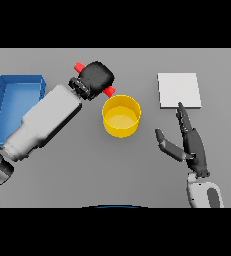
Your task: Pick up the red beaker and tilt it to pour out 1 green nut into yellow bowl. Pick up the yellow bowl and place it on the metallic measuring scale.
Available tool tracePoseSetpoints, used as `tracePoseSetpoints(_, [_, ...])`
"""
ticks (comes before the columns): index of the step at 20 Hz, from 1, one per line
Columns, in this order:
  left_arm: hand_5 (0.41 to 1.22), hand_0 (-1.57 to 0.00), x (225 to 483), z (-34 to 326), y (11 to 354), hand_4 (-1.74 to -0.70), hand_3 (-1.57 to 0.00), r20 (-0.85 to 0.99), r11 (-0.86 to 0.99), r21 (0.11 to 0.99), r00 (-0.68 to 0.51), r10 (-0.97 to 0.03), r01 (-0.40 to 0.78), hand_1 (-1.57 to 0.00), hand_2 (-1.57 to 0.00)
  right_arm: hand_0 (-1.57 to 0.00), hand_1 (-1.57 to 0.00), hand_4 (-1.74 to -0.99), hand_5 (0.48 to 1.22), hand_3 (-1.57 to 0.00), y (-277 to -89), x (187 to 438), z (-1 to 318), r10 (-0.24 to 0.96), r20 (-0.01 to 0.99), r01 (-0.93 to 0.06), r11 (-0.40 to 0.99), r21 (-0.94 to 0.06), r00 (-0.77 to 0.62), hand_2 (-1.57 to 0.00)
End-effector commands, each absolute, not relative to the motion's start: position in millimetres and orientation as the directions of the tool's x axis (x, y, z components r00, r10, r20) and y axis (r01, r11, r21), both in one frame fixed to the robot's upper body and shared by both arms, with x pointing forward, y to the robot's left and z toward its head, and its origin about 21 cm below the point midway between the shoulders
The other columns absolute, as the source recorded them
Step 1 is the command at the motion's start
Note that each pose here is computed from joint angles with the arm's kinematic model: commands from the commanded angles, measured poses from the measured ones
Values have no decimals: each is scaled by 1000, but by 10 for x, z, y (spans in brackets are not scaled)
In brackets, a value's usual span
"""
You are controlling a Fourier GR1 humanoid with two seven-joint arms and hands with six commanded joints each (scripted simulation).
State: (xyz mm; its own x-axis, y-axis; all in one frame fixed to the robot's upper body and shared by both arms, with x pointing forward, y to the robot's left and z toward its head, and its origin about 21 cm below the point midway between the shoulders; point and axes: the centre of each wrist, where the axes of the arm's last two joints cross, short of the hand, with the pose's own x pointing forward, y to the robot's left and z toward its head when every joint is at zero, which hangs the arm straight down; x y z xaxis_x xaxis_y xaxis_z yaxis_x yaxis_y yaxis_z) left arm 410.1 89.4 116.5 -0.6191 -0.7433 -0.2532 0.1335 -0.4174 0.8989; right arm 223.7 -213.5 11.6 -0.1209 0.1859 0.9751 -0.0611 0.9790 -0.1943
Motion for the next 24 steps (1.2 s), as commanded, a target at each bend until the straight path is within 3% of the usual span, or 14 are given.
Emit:
tracePoseSetpoints(1, [1218,-1571,4104,1177,857,-1723,-1394,-277,-448,886,-642,-715,117,-1571,-1571,1,1,-1220,624,1,-2151,2244,109,201,972,-47,977,-208,-124,1])
tracePoseSetpoints(6, [1220,-1571,4126,1220,724,-1732,-1513,-435,-611,792,-689,-579,13,-1571,-1571,1,1,-1205,584,1,-2156,2221,109,237,959,-22,970,-243,-156,1])
tracePoseSetpoints(13, [1221,-1571,4135,1257,563,-1738,-1559,-630,-775,607,-699,-338,-172,-1571,-1571,1,1,-1147,566,1,-2110,2245,89,219,963,-20,974,-225,-159,1])
tracePoseSetpoints(20, [1221,-1571,4110,1241,426,-1732,-1568,-748,-839,436,-649,-138,-324,-1571,-1571,1,1,-1135,580,1,-2120,2257,129,225,959,-27,972,-233,-171,1])
tracePoseSetpoints(24, [1221,-1571,4100,1410,251,-1733,-1570,-805,-840,337,-593,-23,-425,-1571,-1571,1,1,-1133,575,1,-2131,2233,103,235,957,-8,971,-239,-169,1])
